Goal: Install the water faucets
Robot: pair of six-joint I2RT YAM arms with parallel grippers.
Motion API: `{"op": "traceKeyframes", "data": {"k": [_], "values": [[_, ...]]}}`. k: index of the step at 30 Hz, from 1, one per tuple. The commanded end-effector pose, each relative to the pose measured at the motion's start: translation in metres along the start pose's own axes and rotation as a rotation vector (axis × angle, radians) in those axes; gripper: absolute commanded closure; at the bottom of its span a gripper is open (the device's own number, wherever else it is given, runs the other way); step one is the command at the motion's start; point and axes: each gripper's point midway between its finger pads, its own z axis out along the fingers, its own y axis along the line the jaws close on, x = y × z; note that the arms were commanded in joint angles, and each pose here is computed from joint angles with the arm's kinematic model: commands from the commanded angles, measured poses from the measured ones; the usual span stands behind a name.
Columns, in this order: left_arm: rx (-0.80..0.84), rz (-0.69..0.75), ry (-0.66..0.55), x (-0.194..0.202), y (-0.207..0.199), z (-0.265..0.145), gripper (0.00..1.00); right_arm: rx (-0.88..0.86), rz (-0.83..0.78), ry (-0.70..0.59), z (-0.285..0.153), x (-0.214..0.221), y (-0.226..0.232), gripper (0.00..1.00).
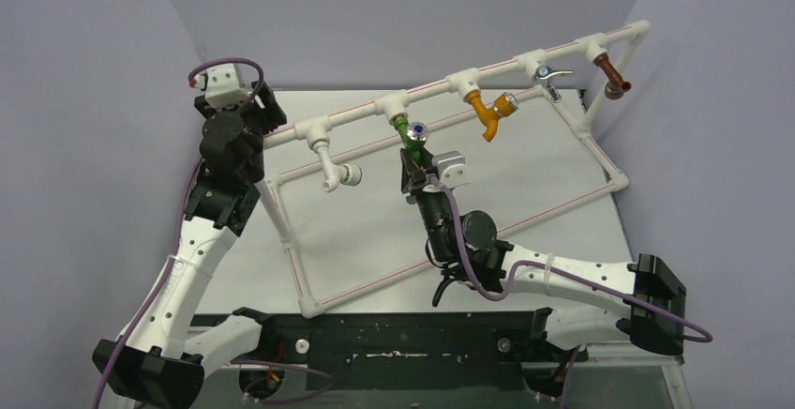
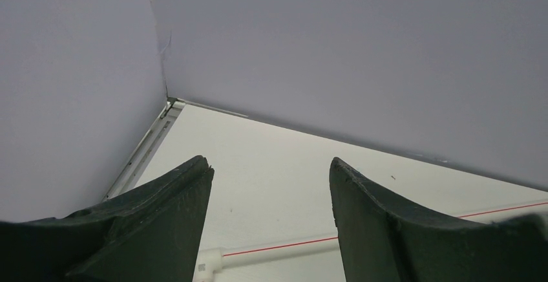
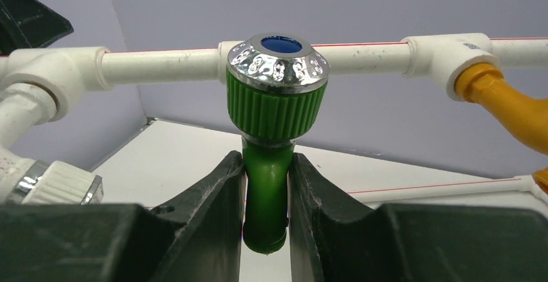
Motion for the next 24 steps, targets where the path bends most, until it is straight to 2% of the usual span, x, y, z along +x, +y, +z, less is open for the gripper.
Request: {"op": "traceKeyframes", "data": {"k": [1, 24], "values": [[-0.007, 0.170, 0.330, 0.1017, 0.0171, -0.0210, 0.36, 0.051, 0.247, -0.064, 0.0117, -0.0289, -0.0016, 1.00], [0.011, 0.161, 0.323, 0.0994, 0.0136, -0.0236, 0.36, 0.111, 0.724, -0.073, 0.0171, -0.0360, -0.0052, 1.00]]}}
